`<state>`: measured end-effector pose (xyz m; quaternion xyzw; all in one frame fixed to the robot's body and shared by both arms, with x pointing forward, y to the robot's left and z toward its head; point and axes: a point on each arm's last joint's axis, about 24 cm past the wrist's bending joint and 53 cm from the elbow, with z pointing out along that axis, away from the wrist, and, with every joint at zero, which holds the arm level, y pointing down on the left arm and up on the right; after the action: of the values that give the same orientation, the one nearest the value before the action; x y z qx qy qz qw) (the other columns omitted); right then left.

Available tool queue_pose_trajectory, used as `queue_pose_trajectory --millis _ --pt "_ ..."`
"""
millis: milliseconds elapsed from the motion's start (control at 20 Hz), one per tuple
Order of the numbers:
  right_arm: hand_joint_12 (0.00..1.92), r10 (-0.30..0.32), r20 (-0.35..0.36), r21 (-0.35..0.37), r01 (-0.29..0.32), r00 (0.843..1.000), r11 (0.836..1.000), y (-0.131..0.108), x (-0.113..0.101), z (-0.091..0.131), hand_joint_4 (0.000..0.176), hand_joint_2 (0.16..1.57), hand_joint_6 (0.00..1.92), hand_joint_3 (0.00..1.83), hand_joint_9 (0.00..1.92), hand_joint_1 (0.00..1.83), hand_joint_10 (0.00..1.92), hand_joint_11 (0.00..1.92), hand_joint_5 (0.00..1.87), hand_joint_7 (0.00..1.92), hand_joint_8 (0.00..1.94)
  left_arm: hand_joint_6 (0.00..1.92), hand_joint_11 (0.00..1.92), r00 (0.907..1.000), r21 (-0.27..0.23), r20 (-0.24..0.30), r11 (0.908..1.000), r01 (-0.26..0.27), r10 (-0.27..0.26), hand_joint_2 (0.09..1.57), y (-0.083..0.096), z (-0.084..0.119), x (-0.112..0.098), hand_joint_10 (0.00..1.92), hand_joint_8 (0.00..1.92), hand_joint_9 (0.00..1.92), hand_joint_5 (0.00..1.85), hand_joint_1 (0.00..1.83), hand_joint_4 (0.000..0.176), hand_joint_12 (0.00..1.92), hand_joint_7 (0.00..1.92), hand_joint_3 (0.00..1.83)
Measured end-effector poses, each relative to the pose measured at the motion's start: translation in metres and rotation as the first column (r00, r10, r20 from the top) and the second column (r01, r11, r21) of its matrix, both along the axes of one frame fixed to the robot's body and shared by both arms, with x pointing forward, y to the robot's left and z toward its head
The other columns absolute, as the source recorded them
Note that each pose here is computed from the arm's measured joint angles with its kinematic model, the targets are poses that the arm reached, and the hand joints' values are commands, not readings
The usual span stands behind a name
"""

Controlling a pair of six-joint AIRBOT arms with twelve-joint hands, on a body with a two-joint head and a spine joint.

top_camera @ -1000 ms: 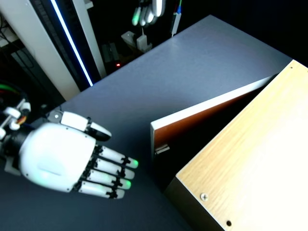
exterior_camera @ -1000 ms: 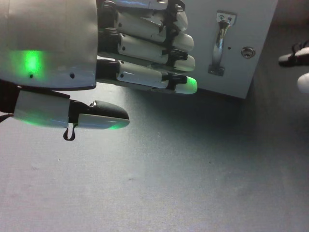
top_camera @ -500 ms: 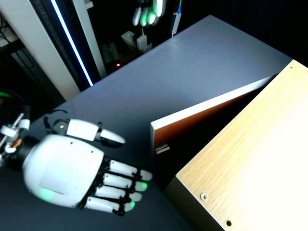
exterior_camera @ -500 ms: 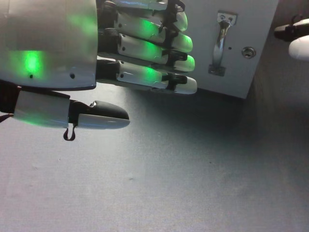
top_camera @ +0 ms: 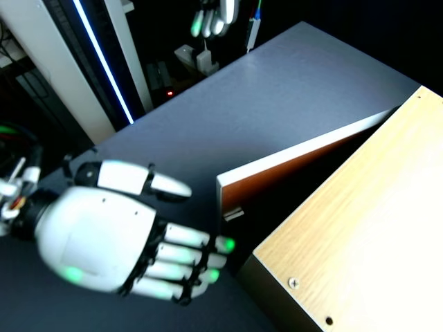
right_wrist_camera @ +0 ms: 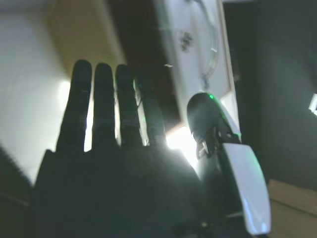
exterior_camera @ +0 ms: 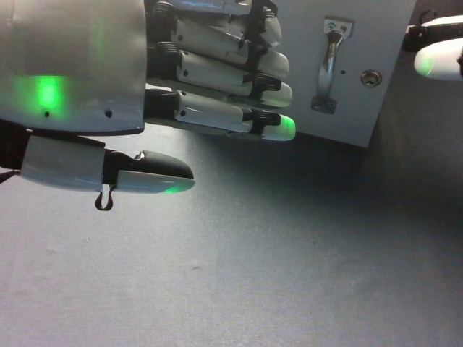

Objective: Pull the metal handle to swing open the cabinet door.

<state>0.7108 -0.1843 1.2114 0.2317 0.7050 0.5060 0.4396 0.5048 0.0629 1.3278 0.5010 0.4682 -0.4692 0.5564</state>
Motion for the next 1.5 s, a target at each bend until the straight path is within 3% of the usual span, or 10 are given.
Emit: queue_pose_trajectory --millis 350,750,900,1200,1500 --pt "0.59 0.081 0.066 -0.018 -0.08 0.995 0.997 0.024 -0.015 0.009 0.0 1.57 0.0 0.09 0.21 0.0 0.0 0.0 0.23 0.24 0.0 0.0 0.07 1.0 0.0 0.0 1.0 0.0 0.0 1.57 0.0 0.0 0.0 0.0 0.0 0.45 0.43 0.0 0.0 0.87 0.47 0.05" --pt "0.59 0.148 0.074 -0.068 -0.143 0.986 0.987 0.043 -0.03 -0.001 0.0 1.57 0.0 0.1 0.2 0.0 0.0 0.0 0.23 0.24 0.0 0.01 0.06 1.0 0.0 0.0 1.0 0.0 0.0 1.57 0.0 0.0 0.0 0.01 0.0 0.45 0.44 0.0 0.0 0.87 0.47 0.05" --pt "0.61 0.189 0.1 -0.095 -0.179 0.977 0.979 0.052 -0.037 -0.003 0.0 1.57 0.01 0.1 0.22 0.0 0.01 0.0 0.25 0.25 0.01 0.0 0.05 1.0 0.0 0.0 1.0 0.0 0.0 1.57 0.0 0.0 0.0 0.0 0.0 0.44 0.42 0.0 0.0 0.87 0.46 0.05" --pt "0.56 0.307 0.168 -0.15 -0.284 0.937 0.947 0.079 -0.063 0.002 0.0 1.57 0.0 0.1 0.2 0.0 0.0 0.0 0.23 0.23 0.0 0.0 0.04 1.0 0.0 0.0 1.0 0.0 0.0 1.57 0.0 0.0 0.0 0.0 0.0 0.43 0.43 0.0 0.0 0.87 0.46 0.06" --pt "0.6 0.365 0.186 -0.175 -0.335 0.912 0.926 0.089 -0.078 -0.002 0.0 1.57 0.0 0.09 0.2 0.0 0.0 0.0 0.24 0.24 0.0 0.0 0.04 1.0 0.0 0.0 1.0 0.001 -0.001 1.57 0.0 0.0 0.0 0.0 0.0 0.43 0.43 0.0 0.0 0.87 0.45 0.06"
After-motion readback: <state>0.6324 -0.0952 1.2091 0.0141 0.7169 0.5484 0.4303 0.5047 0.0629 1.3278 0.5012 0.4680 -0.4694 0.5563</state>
